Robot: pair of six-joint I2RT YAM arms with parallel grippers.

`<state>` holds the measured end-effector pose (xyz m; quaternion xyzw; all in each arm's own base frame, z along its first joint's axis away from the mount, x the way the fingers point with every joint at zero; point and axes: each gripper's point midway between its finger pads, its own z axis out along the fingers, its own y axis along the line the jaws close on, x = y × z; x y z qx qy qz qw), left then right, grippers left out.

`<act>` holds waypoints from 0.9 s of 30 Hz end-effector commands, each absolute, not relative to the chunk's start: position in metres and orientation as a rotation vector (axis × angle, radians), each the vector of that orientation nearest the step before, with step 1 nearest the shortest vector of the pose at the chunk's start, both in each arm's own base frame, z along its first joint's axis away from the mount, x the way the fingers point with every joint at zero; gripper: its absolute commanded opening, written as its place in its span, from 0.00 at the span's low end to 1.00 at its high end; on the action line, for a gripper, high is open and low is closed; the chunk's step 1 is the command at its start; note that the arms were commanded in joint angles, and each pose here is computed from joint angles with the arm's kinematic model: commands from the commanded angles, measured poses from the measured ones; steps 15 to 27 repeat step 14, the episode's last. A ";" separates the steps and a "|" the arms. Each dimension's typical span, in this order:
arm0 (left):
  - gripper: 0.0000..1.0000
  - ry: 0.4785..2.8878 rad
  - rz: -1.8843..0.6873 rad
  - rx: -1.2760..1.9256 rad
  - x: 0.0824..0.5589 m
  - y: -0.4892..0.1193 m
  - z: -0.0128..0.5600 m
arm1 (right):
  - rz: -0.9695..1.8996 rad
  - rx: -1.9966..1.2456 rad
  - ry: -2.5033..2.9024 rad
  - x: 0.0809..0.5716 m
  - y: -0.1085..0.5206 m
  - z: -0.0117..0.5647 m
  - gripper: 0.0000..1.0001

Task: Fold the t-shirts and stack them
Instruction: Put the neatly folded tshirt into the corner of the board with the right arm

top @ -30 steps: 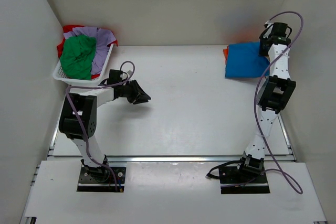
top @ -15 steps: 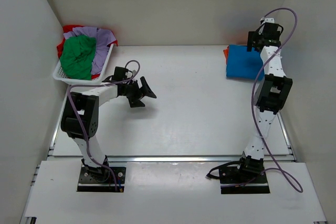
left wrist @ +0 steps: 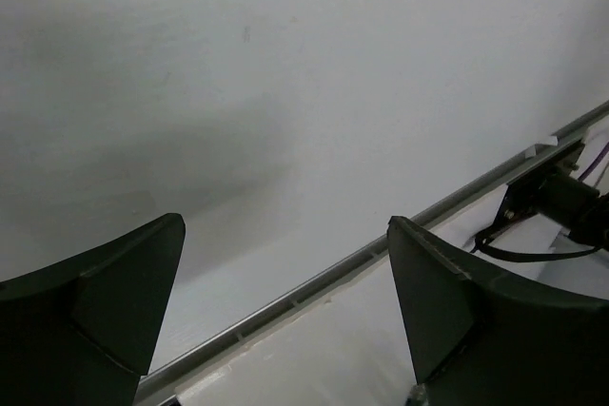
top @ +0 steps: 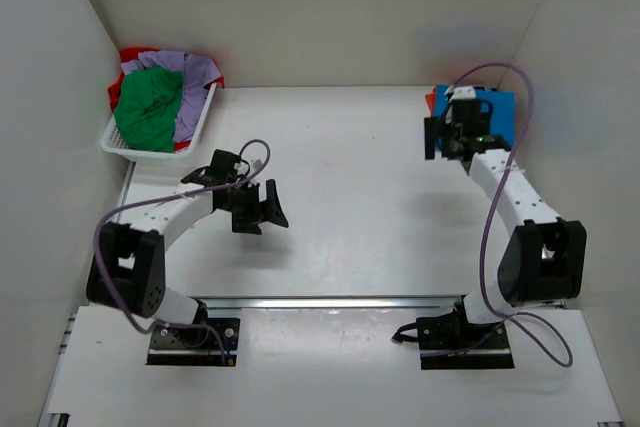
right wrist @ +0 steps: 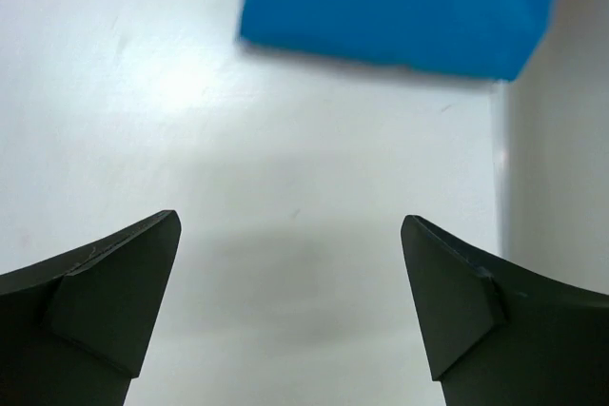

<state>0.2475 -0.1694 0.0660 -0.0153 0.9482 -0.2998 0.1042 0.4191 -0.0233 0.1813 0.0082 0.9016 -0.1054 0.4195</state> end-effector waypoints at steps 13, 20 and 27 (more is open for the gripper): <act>0.99 2.408 -0.803 0.212 0.248 -0.136 0.125 | -0.217 -0.078 2.356 0.269 0.013 0.116 0.99; 0.99 2.399 -0.809 0.170 0.246 -0.137 0.124 | -0.231 -0.080 2.356 0.265 0.008 0.118 0.99; 0.99 2.399 -0.809 0.170 0.246 -0.137 0.124 | -0.231 -0.080 2.356 0.265 0.008 0.118 0.99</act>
